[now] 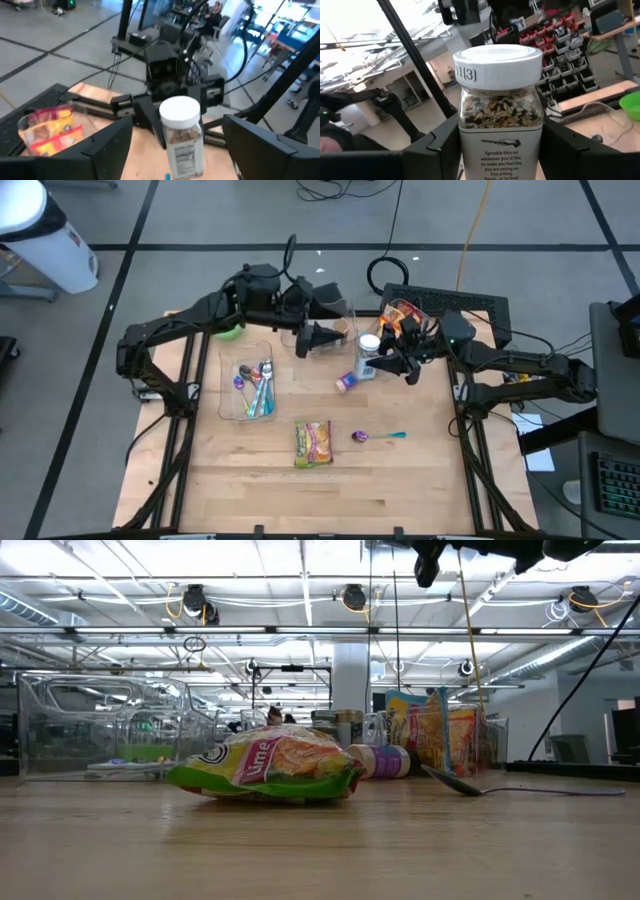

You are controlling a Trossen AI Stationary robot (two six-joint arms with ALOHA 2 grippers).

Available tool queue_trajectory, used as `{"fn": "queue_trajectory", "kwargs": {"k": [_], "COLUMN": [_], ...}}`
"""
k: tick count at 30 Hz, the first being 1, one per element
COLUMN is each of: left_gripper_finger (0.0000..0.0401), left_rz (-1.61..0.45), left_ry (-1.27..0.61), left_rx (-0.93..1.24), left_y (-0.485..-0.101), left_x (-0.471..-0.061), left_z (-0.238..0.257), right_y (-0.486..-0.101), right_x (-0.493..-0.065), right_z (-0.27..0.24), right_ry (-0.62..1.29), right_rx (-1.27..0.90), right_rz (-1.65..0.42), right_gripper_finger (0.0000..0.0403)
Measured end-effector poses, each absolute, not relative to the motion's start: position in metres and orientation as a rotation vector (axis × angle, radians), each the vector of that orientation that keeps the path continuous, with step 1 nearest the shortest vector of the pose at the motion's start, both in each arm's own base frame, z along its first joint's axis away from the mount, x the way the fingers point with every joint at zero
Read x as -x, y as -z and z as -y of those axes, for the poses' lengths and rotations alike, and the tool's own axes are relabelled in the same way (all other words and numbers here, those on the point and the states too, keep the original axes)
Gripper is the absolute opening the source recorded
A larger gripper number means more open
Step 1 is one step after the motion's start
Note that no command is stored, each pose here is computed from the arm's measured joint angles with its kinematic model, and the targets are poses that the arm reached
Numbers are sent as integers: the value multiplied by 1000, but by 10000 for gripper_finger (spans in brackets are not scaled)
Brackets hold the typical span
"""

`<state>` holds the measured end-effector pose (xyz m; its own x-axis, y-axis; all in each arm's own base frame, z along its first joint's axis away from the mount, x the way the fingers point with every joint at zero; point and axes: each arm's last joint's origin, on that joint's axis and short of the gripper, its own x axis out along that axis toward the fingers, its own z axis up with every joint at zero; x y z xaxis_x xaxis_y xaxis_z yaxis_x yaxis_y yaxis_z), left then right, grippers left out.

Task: Pick & Place Food Item
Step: Put the white spice bottle into the middle transparent bin

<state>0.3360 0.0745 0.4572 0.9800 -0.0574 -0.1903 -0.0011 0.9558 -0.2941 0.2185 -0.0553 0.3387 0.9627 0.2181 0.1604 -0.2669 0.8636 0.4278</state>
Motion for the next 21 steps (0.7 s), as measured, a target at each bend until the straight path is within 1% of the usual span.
{"fn": "queue_trajectory", "kwargs": {"k": [3, 7, 13, 16, 21], "left_gripper_finger": [328, 330, 331, 331, 331], "left_rz": [-257, -289, -334, -338, -369], "left_ry": [33, 49, 68, 66, 67], "left_rx": [339, 370, 398, 409, 426], "left_y": [-451, -448, -442, -442, -439], "left_x": [-342, -349, -354, -353, -352], "left_z": [-75, -77, -79, -79, -79], "right_y": [-336, -332, -340, -347, -353], "right_x": [-220, -225, -243, -253, -271], "right_z": [56, 56, 57, 60, 63], "right_ry": [-249, -246, -281, -295, -375], "right_rx": [-467, -476, -412, -382, -378], "right_rz": [83, 43, -86, -117, -163], "right_gripper_finger": [193, 193, 193, 193, 193]}}
